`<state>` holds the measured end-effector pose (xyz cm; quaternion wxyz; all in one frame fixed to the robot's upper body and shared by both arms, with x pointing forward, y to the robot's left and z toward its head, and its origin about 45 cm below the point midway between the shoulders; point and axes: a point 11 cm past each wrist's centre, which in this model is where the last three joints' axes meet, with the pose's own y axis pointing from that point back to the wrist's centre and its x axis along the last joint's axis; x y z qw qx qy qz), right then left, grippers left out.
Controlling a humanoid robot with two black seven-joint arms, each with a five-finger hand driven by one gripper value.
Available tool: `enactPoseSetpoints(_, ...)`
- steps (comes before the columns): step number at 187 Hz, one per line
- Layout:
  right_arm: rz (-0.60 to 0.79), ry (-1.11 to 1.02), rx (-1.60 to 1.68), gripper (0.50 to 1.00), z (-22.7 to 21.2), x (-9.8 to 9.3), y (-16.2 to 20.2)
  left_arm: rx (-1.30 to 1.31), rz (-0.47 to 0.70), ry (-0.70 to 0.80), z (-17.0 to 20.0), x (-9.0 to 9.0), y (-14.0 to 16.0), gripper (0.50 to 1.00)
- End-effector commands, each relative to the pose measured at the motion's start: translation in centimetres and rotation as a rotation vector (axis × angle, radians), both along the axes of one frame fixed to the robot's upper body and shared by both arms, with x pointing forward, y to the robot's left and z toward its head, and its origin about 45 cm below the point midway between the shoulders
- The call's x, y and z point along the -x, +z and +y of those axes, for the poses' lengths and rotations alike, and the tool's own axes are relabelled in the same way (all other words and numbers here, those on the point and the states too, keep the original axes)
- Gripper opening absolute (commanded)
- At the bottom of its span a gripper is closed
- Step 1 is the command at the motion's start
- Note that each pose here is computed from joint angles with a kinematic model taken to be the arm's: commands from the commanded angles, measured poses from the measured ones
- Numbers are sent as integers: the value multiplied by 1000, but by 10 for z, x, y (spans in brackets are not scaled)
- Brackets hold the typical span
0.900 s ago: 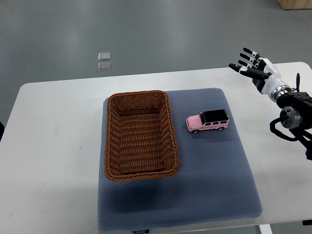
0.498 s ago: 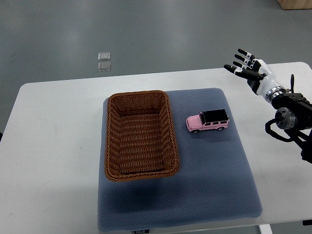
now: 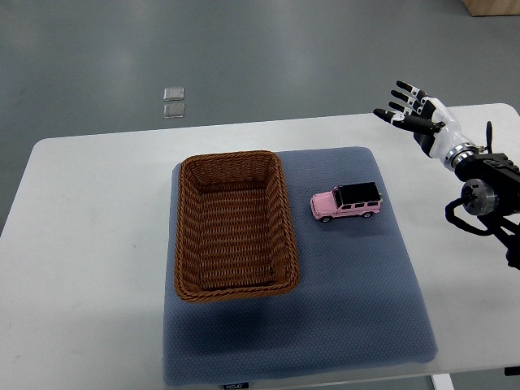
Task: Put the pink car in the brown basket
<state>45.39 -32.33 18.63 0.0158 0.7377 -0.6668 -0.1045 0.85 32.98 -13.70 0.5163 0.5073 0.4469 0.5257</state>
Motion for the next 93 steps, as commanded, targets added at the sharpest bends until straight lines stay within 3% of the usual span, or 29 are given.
enactPoseSetpoints(1,-1,14,-1,913,2,0,0,0,0,1,0,0,0,1000)
enactPoseSetpoints(93,-34,137,89,913,15,-2,7,0,3,-4,0,1,0,1000)
